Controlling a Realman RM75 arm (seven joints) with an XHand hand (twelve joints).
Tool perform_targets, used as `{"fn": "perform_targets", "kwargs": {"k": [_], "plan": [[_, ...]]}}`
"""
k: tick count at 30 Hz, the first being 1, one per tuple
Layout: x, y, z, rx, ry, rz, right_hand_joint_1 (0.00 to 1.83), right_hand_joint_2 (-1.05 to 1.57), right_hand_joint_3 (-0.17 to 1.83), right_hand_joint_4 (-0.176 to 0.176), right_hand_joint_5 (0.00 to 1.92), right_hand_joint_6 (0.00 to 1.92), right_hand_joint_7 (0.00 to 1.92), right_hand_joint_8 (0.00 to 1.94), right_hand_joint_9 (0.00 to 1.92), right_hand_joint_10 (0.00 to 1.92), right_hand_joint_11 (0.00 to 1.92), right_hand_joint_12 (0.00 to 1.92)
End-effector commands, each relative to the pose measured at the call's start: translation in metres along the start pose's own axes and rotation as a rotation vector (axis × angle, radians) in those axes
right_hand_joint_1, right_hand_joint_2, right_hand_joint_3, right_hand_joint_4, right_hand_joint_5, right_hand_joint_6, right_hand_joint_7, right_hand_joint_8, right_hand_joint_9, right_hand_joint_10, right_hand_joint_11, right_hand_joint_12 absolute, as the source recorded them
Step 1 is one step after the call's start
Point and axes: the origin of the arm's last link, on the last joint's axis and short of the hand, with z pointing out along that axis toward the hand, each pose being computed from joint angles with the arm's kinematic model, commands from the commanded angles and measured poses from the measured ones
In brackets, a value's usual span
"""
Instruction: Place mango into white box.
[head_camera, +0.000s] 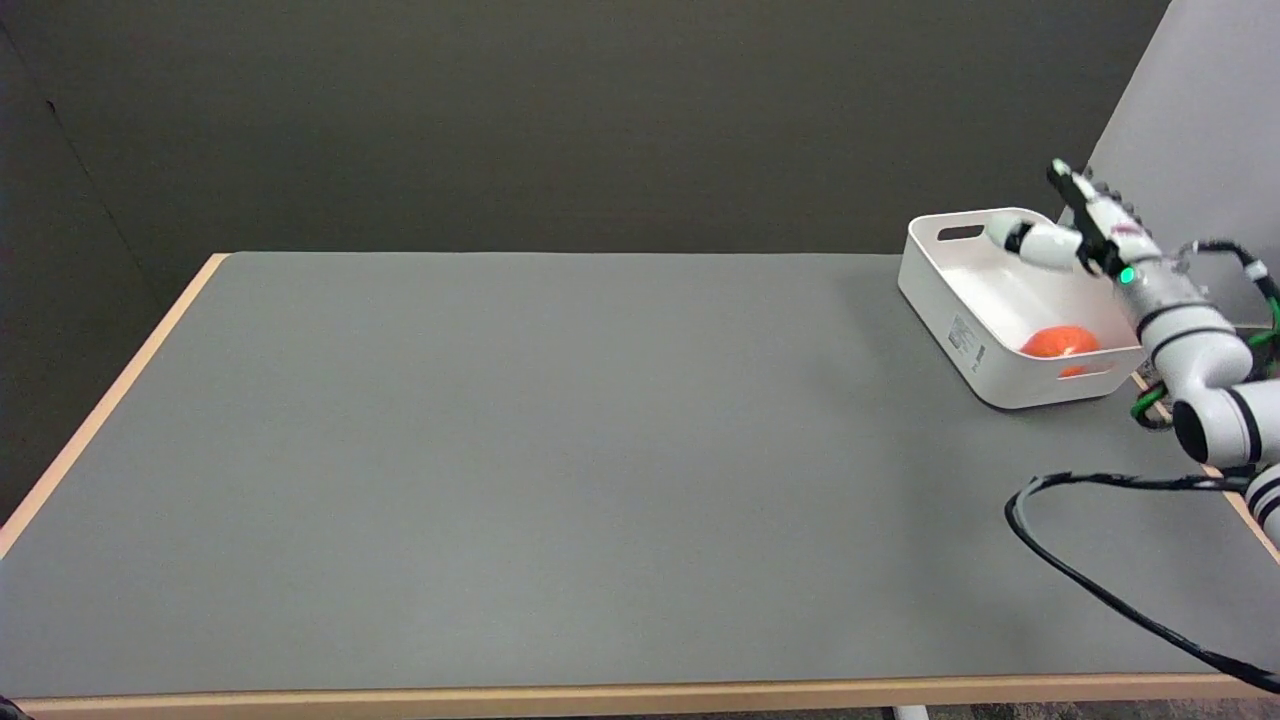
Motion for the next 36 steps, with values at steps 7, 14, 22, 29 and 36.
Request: {"fn": "perform_targets", "kwargs": {"k": [7,14,22,29,36], "plan": [[0.072,-0.082,-0.08,0.425,0.171,0.511,0.37,0.56,0.95,0.077,0.02,0.2,0.0,0.13,0.0,0.35,0.03,1.01],[0.006,-0.045,-0.167,0.344,-0.107,0.732,1.17,1.13,0.25,-0.089,0.59,1.58,0.88,1.26,0.8,1.28,0.68,1.82],[-0.094,-0.052,-0.237,0.192,-0.386,0.778,1.18,1.0,0.51,-0.076,0.64,1.55,0.9,1.34,0.85,1.37,0.76,1.88],[-0.17,-0.08,-0.267,0.228,-0.641,0.655,1.18,0.94,0.61,-0.048,0.67,1.58,0.91,1.32,0.83,1.44,0.74,1.88],[-0.169,-0.098,-0.286,0.404,-0.592,0.649,1.18,0.95,0.58,-0.038,0.68,1.56,0.91,1.29,0.83,1.43,0.69,1.92]]}}
